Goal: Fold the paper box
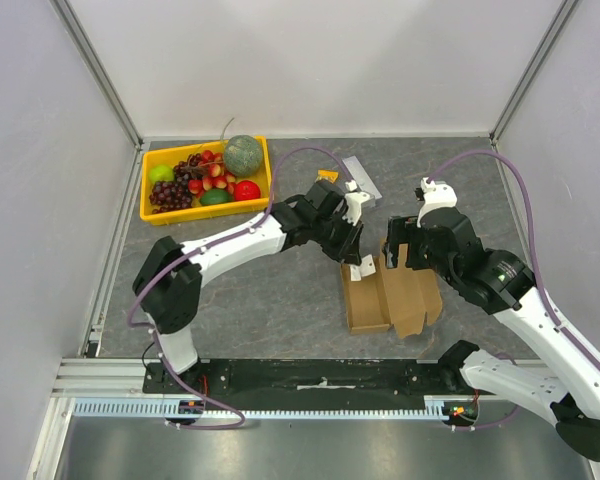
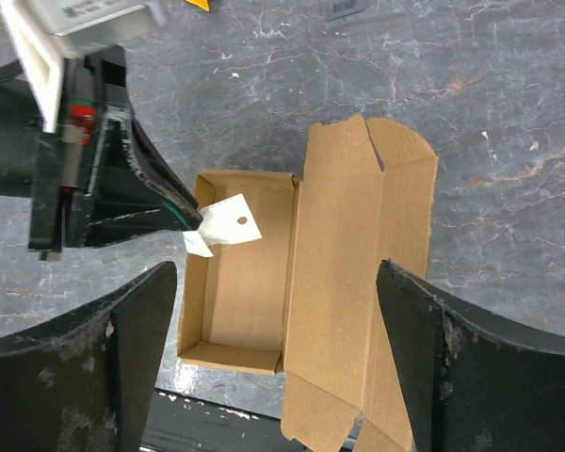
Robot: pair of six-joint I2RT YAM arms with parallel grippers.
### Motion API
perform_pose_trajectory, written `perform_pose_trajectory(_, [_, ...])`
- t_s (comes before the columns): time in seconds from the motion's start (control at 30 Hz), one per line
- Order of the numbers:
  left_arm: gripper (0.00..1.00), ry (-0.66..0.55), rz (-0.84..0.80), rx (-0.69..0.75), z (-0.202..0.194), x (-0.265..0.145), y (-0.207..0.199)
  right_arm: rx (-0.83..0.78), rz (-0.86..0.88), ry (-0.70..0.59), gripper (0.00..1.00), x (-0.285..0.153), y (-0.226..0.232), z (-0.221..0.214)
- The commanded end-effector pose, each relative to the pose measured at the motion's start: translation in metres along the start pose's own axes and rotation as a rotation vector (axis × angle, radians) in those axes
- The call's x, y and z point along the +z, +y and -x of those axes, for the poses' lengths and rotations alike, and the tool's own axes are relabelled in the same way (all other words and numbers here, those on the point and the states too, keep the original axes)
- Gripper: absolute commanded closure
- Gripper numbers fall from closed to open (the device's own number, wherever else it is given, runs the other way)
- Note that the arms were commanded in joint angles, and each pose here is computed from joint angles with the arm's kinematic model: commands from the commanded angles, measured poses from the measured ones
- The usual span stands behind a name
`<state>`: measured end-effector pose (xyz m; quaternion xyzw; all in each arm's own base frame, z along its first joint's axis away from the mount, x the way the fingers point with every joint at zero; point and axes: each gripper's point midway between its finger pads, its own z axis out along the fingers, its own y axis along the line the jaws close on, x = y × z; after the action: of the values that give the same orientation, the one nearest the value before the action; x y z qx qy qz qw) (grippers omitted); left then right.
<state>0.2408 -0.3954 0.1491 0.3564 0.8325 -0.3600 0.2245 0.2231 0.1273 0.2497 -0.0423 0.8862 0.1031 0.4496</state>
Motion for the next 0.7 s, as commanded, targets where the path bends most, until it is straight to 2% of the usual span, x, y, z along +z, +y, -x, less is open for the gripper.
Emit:
perform_pose_trajectory(0.0, [0.77, -0.014, -0.083, 0.022, 0.015, 0.014, -0.017, 0.015, -0.017, -0.036, 0.06, -0.009, -0.004, 0.011])
perform_pose_trajectory(0.4, [0.76, 0.075, -0.136, 0.007, -0.017, 0.041, -0.022, 0.010, -0.021, -0.020, 0.06, -0.005, -0.004, 0.007])
perform_pose_trajectory(0.67, [0.73, 0.096, -0.090, 0.016, -0.023, 0.043, -0.012, 0.014, -0.024, -0.028, 0.06, -0.008, -0.006, 0.008])
